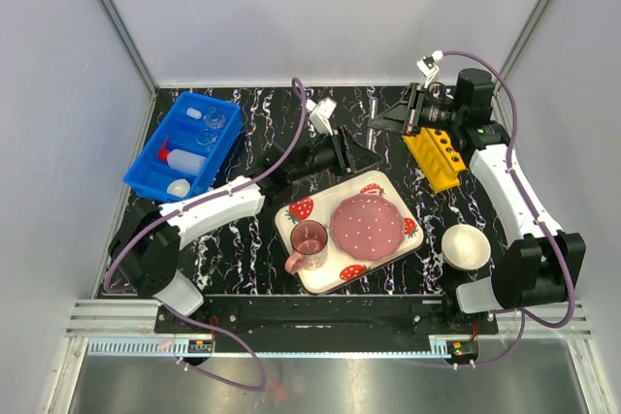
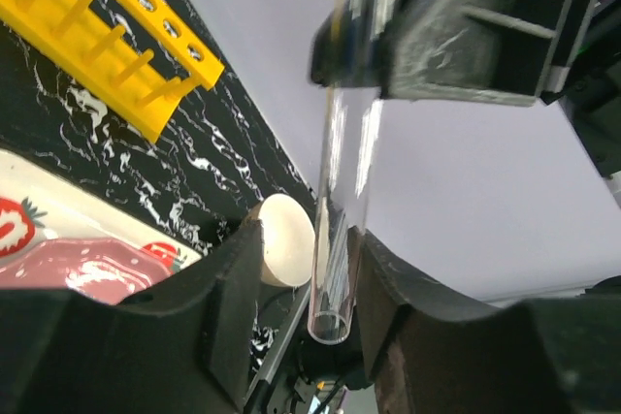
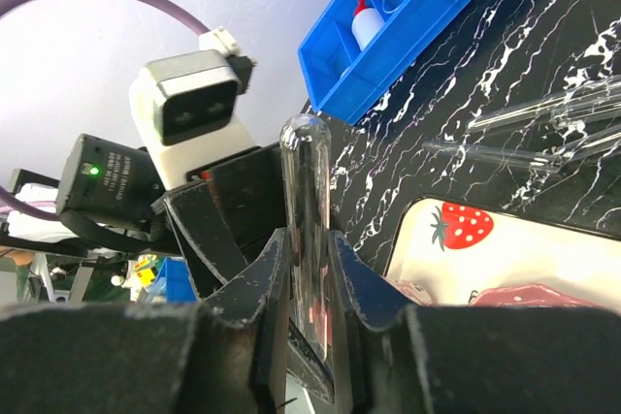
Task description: Organize the chemistry lab equipment
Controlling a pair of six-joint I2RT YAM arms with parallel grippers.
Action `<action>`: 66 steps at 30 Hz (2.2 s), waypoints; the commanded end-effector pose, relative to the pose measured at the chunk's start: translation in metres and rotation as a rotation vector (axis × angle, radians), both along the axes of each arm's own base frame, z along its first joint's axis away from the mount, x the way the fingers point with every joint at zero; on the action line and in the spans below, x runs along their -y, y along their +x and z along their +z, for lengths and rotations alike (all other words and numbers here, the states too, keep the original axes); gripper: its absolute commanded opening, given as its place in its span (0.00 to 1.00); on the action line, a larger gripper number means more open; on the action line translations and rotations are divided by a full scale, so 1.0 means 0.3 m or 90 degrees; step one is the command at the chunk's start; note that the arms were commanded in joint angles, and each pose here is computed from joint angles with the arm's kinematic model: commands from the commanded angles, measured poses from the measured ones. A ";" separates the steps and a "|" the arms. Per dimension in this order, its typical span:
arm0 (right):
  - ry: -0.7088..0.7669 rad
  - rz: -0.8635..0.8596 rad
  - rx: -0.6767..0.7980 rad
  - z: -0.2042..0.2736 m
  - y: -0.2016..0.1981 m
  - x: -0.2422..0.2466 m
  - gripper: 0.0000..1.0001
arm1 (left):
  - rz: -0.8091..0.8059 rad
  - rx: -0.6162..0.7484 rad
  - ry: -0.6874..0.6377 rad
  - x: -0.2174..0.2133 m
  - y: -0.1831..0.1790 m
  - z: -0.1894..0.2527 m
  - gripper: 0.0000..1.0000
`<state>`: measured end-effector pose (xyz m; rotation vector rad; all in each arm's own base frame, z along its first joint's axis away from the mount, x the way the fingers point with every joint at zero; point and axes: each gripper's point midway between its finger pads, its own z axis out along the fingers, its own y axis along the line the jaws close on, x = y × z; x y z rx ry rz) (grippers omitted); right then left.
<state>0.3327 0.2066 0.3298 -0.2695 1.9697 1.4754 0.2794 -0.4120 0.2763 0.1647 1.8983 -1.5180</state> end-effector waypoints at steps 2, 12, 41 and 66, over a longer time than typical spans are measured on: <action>0.021 0.014 0.030 0.048 -0.042 -0.003 0.22 | 0.031 0.022 -0.018 0.000 0.035 0.083 0.41; 0.004 0.005 0.062 0.018 -0.067 0.008 0.24 | 0.021 0.022 -0.001 -0.027 0.010 0.047 0.15; -0.006 0.208 -0.002 -0.046 -0.229 -0.106 0.65 | -0.197 0.254 0.145 -0.156 -0.192 -0.092 0.11; -0.081 0.056 0.121 0.007 -0.094 0.064 0.24 | 0.018 0.304 0.169 -0.409 -0.120 0.049 0.92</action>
